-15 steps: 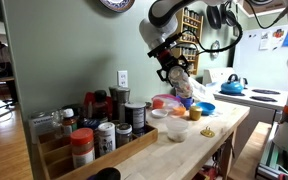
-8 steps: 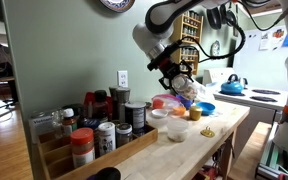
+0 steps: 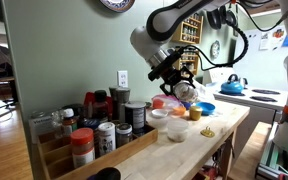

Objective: Transfer the contents of the labeled plastic bottle to the plastic bowl

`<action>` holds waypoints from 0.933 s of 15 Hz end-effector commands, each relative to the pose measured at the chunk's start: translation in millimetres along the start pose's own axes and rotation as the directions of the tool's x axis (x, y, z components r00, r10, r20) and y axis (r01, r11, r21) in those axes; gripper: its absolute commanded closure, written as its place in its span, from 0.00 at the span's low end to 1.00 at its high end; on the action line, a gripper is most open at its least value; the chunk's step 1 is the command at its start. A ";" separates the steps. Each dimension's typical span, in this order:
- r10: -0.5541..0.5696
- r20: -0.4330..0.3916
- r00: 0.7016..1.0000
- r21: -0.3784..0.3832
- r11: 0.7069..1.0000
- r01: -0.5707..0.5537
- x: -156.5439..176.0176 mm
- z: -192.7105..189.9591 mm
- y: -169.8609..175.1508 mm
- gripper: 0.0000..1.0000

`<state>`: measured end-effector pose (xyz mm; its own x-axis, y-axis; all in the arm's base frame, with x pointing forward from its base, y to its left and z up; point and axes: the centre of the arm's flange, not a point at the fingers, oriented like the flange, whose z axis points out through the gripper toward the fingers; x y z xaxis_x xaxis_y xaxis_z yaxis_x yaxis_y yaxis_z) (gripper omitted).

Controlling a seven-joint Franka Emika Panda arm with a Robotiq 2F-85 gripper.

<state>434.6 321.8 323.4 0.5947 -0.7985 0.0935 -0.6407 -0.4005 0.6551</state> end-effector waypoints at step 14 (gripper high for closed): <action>0.076 -0.207 0.975 -0.018 0.997 -0.081 -31.3 29.9 -20.9 0.37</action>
<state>414.8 341.7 284.4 0.6322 -0.7159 0.2962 -0.6781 -0.3263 0.6586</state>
